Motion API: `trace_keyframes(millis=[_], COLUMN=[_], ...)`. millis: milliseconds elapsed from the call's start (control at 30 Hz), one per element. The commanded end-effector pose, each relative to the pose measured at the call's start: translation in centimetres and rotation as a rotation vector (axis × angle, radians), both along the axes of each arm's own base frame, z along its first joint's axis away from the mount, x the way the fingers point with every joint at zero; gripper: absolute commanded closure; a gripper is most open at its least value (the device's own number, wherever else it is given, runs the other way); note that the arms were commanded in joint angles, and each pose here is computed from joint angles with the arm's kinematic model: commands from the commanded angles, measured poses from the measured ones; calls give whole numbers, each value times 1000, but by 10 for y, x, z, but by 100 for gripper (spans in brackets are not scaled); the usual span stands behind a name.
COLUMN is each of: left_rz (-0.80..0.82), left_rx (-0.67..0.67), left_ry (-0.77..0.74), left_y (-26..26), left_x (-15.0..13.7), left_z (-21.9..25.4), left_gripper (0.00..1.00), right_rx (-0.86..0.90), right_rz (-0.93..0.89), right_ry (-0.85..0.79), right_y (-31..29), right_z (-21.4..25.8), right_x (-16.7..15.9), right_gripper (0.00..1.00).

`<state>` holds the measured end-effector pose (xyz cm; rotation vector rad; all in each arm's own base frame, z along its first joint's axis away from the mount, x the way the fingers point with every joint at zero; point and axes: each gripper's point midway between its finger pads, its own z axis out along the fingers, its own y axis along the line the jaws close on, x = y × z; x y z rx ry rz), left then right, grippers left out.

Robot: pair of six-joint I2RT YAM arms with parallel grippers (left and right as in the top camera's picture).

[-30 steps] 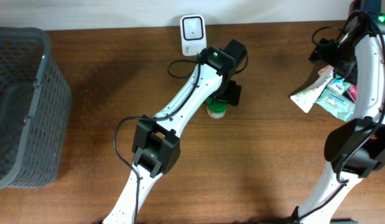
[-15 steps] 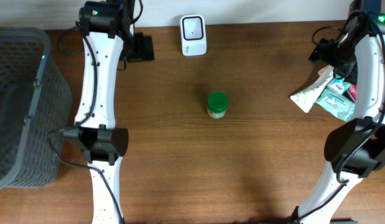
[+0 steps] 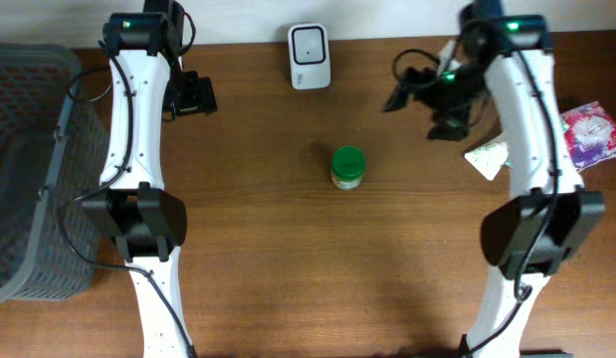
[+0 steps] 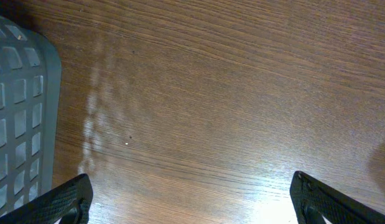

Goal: Scan the item barcode

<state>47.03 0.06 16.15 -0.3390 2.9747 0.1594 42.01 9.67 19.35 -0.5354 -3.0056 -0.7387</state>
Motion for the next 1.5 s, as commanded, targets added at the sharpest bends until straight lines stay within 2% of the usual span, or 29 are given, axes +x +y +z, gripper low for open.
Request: trace_keyframes(millis=[0,100,233,467,500,633,733,867,933,967,1067,1100,1133,1233,1300,1367,1400,1467], left_rz=[-14,-14,-14,-14,-14,-14,-14,-14,-14,-15,-14,-15,-15,-15,-15,-14,-15,-15], left_rx=[-8,-8,-8,-8,-8,-8,-8,-8,-8,-8,-8,-8,-8,-8,-8,-8,-8,-8], left_ry=[3,3,3,3,3,4,3,4,3,3,3,3,3,3,3,3,3,3], left_y=[-1,0,0,-1,-1,-1,-1,-1,-1,-1,-1,-1,-1,-1,-1,-1,-1,-1], left_x=[-1,-1,-1,-1,-1,-1,-1,-1,-1,-1,-1,-1,-1,-1,-1,-1,-1,-1], left_z=[0,0,0,0,0,0,0,0,0,0,0,0,0,0,0,0,0,0], left_gripper=[1,1,1,1,1,1,1,1,1,1,1,1,1,1,1,1,1,1], right_rx=[-152,-271,-323,-405,-414,-449,-478,-503,-505,-505,-492,-488,-499,-506,-470,-466,-472,-481], right_rz=[-318,-493,-663,-647,-641,-616,-606,-436,-258,-161,345,557,611,516,226,-26,-216,-445], right_ry=[148,144,155,261,269,293,320,286,248,225,84,53,61,96,125,187,245,314], right_y=[11,36,69,83,85,92,92,88,88,88,91,89,85,83,92,94,93,88], right_z=[-13,-19,-30,-109,-115,-133,-144,-146,-146,-146,-144,-143,-142,-122,-104,-106,-109,-114], right_x=[-7,-9,-14,-3,-4,-10,-16,-17,-16,-16,-9,-13,-17,-21,-16,-16,-19,-22], right_gripper=[1,1,1,3,7,9,24,58,60,59,58,49,1,1,1,1,1,1])
